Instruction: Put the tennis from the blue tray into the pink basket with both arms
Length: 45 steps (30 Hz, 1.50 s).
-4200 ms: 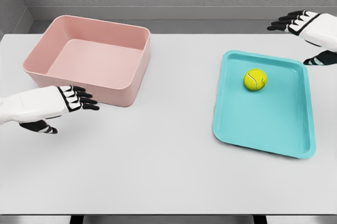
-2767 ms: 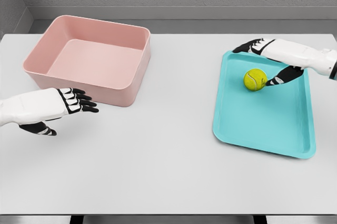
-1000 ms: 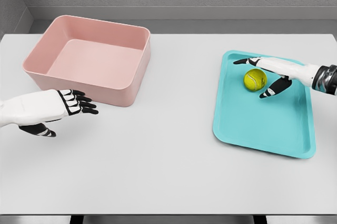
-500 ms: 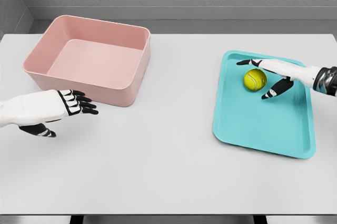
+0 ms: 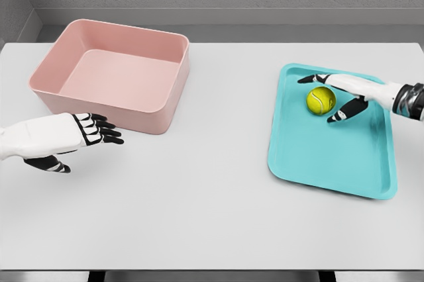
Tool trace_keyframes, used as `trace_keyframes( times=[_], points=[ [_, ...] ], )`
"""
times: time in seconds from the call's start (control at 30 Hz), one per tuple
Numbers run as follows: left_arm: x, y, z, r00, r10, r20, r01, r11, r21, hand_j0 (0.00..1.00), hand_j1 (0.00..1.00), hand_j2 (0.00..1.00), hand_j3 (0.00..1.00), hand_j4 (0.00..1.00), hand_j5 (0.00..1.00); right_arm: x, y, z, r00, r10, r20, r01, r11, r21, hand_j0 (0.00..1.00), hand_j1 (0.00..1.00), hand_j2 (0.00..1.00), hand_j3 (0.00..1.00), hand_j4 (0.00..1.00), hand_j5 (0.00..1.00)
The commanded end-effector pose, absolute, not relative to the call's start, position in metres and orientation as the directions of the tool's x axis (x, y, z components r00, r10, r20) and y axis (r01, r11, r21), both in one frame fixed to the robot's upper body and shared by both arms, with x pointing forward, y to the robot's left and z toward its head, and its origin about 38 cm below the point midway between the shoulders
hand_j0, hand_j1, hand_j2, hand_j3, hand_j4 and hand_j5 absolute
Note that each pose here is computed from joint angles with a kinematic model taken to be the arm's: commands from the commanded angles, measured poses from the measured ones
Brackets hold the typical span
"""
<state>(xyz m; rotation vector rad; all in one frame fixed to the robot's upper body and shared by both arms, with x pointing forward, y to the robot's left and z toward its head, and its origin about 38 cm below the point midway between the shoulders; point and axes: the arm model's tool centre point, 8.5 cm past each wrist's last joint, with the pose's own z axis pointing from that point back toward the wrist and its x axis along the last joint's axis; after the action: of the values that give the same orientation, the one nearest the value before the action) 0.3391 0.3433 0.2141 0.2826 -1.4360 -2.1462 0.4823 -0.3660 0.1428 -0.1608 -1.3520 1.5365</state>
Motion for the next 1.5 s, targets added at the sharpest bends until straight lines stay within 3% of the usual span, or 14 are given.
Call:
trace_keyframes(
  times=[0.0, 0.63, 0.73, 1.23, 1.47],
  points=[
    [0.339, 0.344, 0.214, -0.832, -0.541, 0.125, 0.32, -0.283, 0.904, 1.0, 1.0, 1.0, 1.0, 1.0, 1.0, 0.482, -0.371, 0.14, -0.436, 0.744, 0.506, -0.594, 0.185, -0.783, 0.82, 0.82, 0.82, 0.82, 0.82, 0.82],
    [0.339, 0.344, 0.215, -0.832, -0.541, 0.123, 0.319, -0.284, 0.904, 1.0, 1.0, 1.0, 1.0, 1.0, 1.0, 0.486, -0.368, 0.143, -0.442, 0.742, 0.504, -0.588, 0.185, -0.788, 0.7, 0.7, 0.7, 0.7, 0.7, 0.7],
    [0.339, 0.344, 0.215, -0.831, -0.542, 0.122, 0.318, -0.284, 0.905, 1.0, 1.0, 1.0, 1.0, 1.0, 1.0, 0.486, -0.367, 0.143, -0.442, 0.742, 0.504, -0.587, 0.185, -0.788, 0.64, 0.64, 0.64, 0.64, 0.64, 0.64],
    [0.339, 0.344, 0.215, -0.831, -0.542, 0.122, 0.319, -0.285, 0.904, 1.0, 1.0, 1.0, 1.0, 1.0, 1.0, 0.489, -0.354, 0.142, -0.455, 0.718, 0.527, -0.586, 0.205, -0.784, 0.62, 0.62, 0.62, 0.62, 0.62, 0.62],
    [0.339, 0.344, 0.215, -0.831, -0.542, 0.122, 0.319, -0.285, 0.904, 1.0, 1.0, 1.0, 1.0, 1.0, 1.0, 0.488, -0.364, 0.154, -0.437, 0.669, 0.601, -0.568, 0.313, -0.761, 0.62, 0.62, 0.62, 0.62, 0.62, 0.62]
  ],
)
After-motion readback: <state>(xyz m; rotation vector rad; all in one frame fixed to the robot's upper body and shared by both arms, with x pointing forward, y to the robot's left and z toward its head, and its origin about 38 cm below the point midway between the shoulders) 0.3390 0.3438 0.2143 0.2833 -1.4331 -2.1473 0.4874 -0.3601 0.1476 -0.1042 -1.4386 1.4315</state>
